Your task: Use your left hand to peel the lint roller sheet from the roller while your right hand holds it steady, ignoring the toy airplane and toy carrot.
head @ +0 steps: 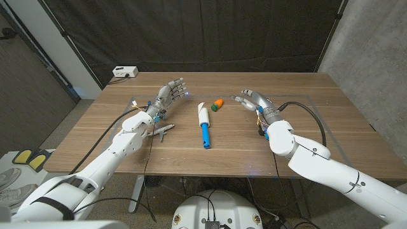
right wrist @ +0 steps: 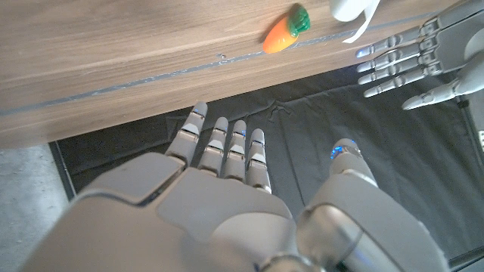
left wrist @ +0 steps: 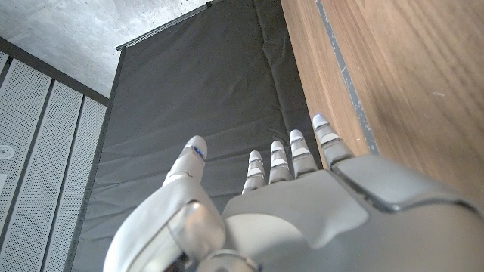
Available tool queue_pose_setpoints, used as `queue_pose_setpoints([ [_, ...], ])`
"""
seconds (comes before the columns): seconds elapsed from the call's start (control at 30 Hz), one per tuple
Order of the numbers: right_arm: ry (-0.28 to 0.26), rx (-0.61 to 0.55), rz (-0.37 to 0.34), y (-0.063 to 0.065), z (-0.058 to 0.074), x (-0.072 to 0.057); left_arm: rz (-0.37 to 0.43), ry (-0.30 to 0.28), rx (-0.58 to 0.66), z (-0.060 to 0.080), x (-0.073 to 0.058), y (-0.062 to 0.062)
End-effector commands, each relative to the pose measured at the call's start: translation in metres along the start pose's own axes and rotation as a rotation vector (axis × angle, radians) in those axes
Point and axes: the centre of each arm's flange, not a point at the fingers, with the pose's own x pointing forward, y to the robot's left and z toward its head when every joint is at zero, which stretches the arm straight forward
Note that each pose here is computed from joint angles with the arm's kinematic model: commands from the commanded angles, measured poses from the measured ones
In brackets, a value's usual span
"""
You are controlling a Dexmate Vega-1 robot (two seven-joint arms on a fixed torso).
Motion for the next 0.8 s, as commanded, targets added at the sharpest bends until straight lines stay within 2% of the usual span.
queue_pose_setpoints([
  [0.03, -0.045, -0.150, 0.083, 0.010, 0.026, -0.005, -0.016, 0.009, 0.001, -0.002, -0.002, -0.006],
  [0.33, -0.020, -0.246, 0.112, 0.027, 0.047, -0.015, -0.027, 0.010, 0.000, -0.001, -0.004, -0.006],
  [0.63, -0.023, -0.302, 0.172, 0.040, 0.063, -0.016, -0.035, 0.010, 0.002, 0.000, -0.006, -0.006],
  [0.8, -0.026, -0.325, 0.195, 0.047, 0.067, -0.016, -0.040, 0.012, 0.003, 0.000, -0.007, -0.006],
])
